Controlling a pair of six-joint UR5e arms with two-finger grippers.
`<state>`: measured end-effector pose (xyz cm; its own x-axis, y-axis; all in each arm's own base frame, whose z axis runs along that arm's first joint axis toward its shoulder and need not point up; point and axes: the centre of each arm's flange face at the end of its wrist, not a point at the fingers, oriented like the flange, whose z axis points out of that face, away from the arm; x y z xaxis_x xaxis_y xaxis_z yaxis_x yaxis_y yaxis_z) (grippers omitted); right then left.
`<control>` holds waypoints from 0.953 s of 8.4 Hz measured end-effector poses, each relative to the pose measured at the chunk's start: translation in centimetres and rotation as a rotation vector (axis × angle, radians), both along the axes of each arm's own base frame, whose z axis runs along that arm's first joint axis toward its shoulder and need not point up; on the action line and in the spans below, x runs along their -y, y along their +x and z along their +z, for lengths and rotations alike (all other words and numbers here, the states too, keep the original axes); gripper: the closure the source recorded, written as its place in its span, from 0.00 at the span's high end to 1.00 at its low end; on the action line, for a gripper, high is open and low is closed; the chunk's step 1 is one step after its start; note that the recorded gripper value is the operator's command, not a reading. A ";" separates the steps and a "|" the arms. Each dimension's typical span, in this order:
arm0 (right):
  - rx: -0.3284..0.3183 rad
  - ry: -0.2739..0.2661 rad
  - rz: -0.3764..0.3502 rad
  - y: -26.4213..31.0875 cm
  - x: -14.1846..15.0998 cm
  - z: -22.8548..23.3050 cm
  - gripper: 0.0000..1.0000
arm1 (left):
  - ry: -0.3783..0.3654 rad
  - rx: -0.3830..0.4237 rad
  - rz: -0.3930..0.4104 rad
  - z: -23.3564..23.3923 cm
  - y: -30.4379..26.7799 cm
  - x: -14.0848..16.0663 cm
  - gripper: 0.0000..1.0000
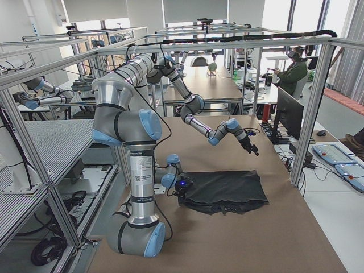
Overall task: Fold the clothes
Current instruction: 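Grip the shirt's near corner with the right gripper and hold it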
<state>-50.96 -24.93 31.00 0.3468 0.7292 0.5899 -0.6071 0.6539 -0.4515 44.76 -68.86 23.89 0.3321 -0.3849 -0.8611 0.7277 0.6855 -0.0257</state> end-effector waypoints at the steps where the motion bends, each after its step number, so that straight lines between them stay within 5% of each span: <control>1: -0.014 0.000 0.001 -0.3 0.1 0.6 0.58 | -0.003 -0.004 -0.003 0.0 0.0 0.0 0.94; 3: -0.043 -0.003 0.003 -0.9 0.4 1.9 0.58 | -0.010 -0.012 -0.007 -0.1 0.3 -0.2 0.94; 4: -0.049 -0.003 0.003 -1.1 0.4 2.1 0.48 | -0.010 -0.012 -0.010 -0.1 0.6 -0.4 0.94; 6: -0.056 -0.005 0.004 -1.2 0.5 2.3 0.00 | -0.009 -0.012 -0.014 -0.1 0.8 -0.5 0.94; 8: -0.053 -0.006 0.006 -1.1 0.5 2.0 0.00 | -0.009 -0.013 -0.016 -0.2 0.8 -0.5 0.94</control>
<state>-52.09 -25.47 33.03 0.3727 0.7352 0.5662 -0.6342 0.6473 -0.4229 45.57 -68.35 23.66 0.3148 -0.3977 -0.8618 0.7378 0.6737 -0.0414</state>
